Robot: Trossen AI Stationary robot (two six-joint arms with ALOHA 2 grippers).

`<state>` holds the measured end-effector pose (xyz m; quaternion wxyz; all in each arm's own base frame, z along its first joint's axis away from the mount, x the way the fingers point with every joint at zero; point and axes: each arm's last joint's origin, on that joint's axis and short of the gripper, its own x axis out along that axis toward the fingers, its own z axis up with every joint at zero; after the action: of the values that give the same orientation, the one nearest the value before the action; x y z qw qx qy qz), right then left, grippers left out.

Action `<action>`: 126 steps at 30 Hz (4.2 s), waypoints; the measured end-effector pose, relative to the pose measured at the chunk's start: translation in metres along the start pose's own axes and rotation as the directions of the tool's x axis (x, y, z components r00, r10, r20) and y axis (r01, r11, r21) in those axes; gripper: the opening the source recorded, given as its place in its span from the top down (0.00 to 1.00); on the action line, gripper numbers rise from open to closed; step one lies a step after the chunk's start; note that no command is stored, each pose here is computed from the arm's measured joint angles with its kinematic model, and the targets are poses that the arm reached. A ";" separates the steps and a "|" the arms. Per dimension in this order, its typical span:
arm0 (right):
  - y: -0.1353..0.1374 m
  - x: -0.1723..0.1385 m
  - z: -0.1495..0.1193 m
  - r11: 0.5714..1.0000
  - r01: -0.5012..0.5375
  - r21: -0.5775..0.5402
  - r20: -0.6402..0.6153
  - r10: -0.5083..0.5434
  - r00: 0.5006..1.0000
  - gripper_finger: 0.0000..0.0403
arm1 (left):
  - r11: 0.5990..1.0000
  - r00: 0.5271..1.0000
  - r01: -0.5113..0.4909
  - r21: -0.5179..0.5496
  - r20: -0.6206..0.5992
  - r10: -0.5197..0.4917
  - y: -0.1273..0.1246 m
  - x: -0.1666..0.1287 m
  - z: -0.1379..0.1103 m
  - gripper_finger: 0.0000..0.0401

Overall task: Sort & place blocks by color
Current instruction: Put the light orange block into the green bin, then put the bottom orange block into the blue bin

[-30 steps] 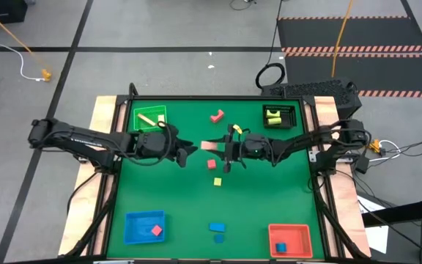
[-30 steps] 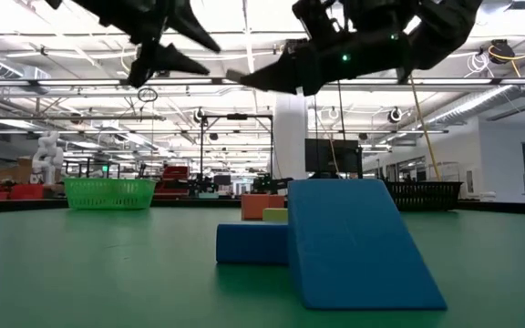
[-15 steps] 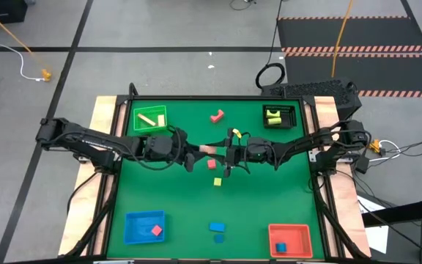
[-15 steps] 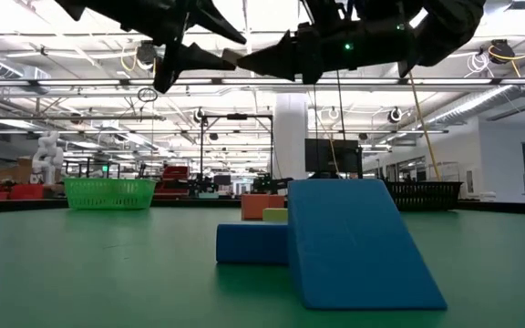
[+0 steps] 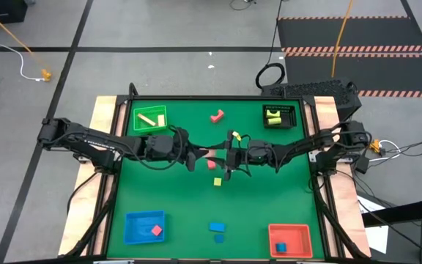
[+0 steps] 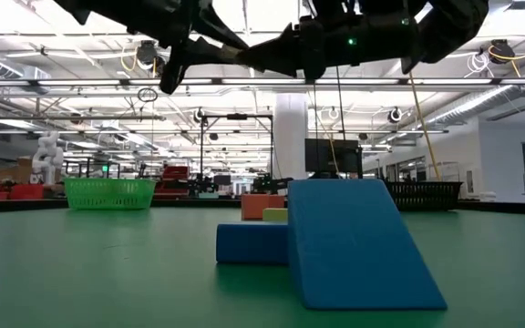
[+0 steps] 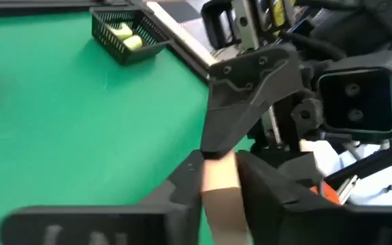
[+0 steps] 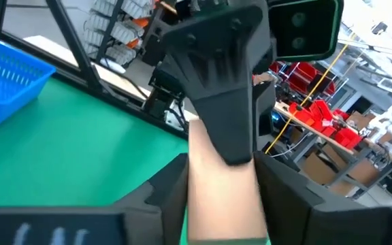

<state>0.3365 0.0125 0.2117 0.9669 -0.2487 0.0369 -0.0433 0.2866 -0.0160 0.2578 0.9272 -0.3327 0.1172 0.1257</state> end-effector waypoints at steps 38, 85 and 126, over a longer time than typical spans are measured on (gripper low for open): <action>-0.058 -0.052 -0.029 0.898 0.296 0.325 -0.555 -0.072 0.828 0.72 | 0.569 0.552 -0.820 0.065 -0.176 0.815 0.123 -0.069 0.037 0.86; -0.101 -0.034 -0.086 0.877 0.200 0.437 -0.481 0.040 0.876 0.40 | 0.807 0.802 -0.531 0.258 -0.154 0.577 0.101 -0.039 0.039 0.56; 0.019 0.021 -0.126 0.865 -0.081 0.496 -0.282 0.249 0.927 0.36 | 0.905 0.937 -0.211 0.369 -0.187 0.294 0.004 -0.039 -0.031 0.56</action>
<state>0.3473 -0.0331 0.0911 0.9773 0.0113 0.2112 -0.0087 0.2449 -0.0384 0.2438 0.9256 -0.1608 0.2902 0.1822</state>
